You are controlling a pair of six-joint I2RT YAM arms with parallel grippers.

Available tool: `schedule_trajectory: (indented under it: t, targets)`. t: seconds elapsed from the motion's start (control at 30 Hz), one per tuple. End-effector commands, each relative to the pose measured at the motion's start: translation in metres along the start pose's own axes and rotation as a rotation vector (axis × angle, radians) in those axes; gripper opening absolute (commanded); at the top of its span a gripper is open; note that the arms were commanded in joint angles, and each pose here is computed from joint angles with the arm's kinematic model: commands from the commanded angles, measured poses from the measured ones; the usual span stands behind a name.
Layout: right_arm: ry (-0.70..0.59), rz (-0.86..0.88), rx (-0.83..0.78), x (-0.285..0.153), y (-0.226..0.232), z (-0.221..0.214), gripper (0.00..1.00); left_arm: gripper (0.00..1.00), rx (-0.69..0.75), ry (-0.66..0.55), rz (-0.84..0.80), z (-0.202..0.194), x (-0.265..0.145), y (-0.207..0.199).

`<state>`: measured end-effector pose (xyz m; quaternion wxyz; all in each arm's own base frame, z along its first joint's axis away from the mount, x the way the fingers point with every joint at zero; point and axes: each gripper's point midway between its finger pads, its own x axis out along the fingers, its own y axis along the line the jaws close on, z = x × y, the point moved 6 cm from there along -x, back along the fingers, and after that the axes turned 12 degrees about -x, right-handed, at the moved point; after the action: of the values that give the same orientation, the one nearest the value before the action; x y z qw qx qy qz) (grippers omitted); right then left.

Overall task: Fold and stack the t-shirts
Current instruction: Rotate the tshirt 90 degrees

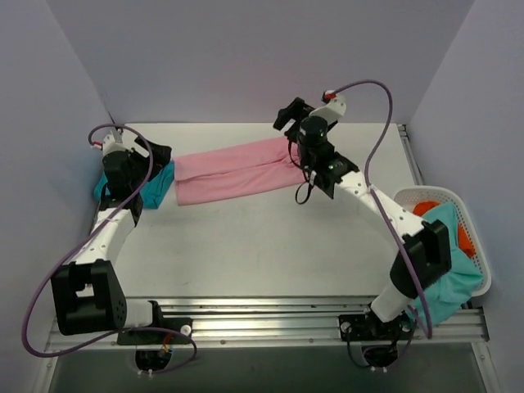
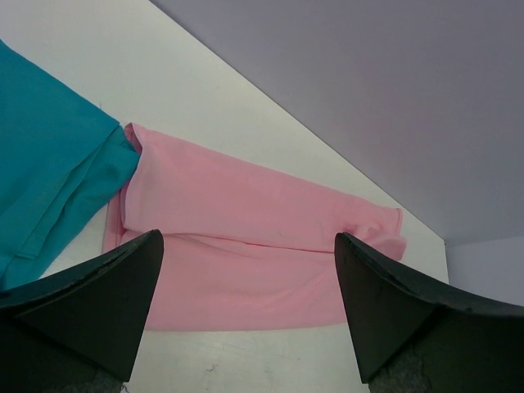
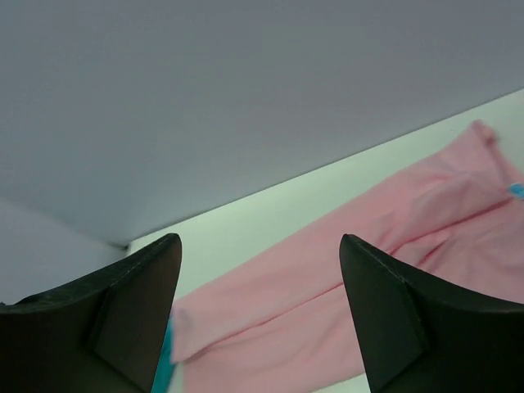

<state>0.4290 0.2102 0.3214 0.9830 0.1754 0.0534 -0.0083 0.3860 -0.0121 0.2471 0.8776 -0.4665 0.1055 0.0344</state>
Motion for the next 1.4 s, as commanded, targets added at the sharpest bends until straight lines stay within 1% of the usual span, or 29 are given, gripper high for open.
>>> schedule_trajectory:
  t: [0.0,0.03,0.07,0.1,0.13,0.17,0.27,0.37,0.53,0.57,0.6,0.63,0.73,0.77,0.83,0.93,0.97,1.13,1.33,1.37]
  targets:
    - [0.098,0.086,0.056,-0.061,0.042,-0.052,0.74,0.94,0.0,-0.021,-0.023,0.002,-0.008,-0.008]
    - [0.089,0.09,0.087,-0.061,0.045,-0.05,0.74,0.94,0.0,-0.021,-0.022,0.002,-0.01,-0.008]
    - [0.136,0.134,0.106,-0.078,0.063,-0.074,0.74,0.94,0.0,-0.018,-0.016,0.002,-0.012,-0.007]
    - [0.169,0.151,0.101,-0.083,0.073,-0.095,0.74,0.94,-0.001,-0.025,-0.021,0.003,-0.016,-0.009]
    - [0.204,0.193,0.099,-0.097,0.091,-0.112,0.74,0.95,0.002,-0.026,-0.018,0.003,-0.019,-0.01]
    - [0.241,0.196,0.1,-0.096,0.1,-0.135,0.74,0.95,0.005,-0.035,-0.029,0.005,-0.026,-0.014]
    - [0.321,0.237,0.1,-0.105,0.127,-0.176,0.74,0.95,0.024,-0.054,-0.024,0.011,-0.041,-0.019]
    - [0.367,0.261,0.111,-0.109,0.144,-0.204,0.74,0.95,0.041,-0.069,-0.015,0.015,-0.052,-0.019]
    - [0.43,0.283,0.144,-0.106,0.157,-0.242,0.74,0.95,0.039,-0.076,-0.006,0.016,-0.064,-0.017]
    - [0.457,0.271,0.122,-0.103,0.155,-0.26,0.74,0.95,0.04,-0.08,-0.015,0.016,-0.067,-0.019]
    - [0.456,0.277,0.129,-0.099,0.161,-0.26,0.74,0.95,0.039,-0.078,-0.012,0.016,-0.068,-0.018]
    - [0.472,0.264,0.12,-0.096,0.16,-0.273,0.74,0.95,0.043,-0.079,-0.01,0.016,-0.071,-0.017]
    - [0.487,0.272,0.138,-0.088,0.167,-0.281,0.74,0.95,0.056,-0.081,0.0,0.017,-0.073,-0.015]
    - [0.504,0.263,0.128,-0.086,0.165,-0.293,0.74,0.95,0.057,-0.082,0.004,0.017,-0.073,-0.014]
    - [0.522,0.259,0.135,-0.08,0.169,-0.302,0.74,0.95,0.058,-0.089,0.01,0.019,-0.074,-0.012]
    - [0.531,0.267,0.148,-0.075,0.176,-0.307,0.74,0.95,0.056,-0.091,0.007,0.019,-0.074,-0.011]
    - [0.545,0.254,0.14,-0.074,0.174,-0.316,0.74,0.95,0.055,-0.089,0.005,0.018,-0.073,-0.011]
    - [0.567,0.232,0.131,-0.062,0.17,-0.337,0.74,0.95,0.05,-0.084,0.011,0.016,-0.068,-0.004]
    - [0.573,0.219,0.17,-0.036,0.168,-0.346,0.74,0.95,0.044,-0.066,0.009,0.011,-0.062,0.002]
    - [0.588,0.211,0.164,-0.032,0.164,-0.355,0.74,0.95,0.044,-0.066,0.009,0.011,-0.062,0.003]
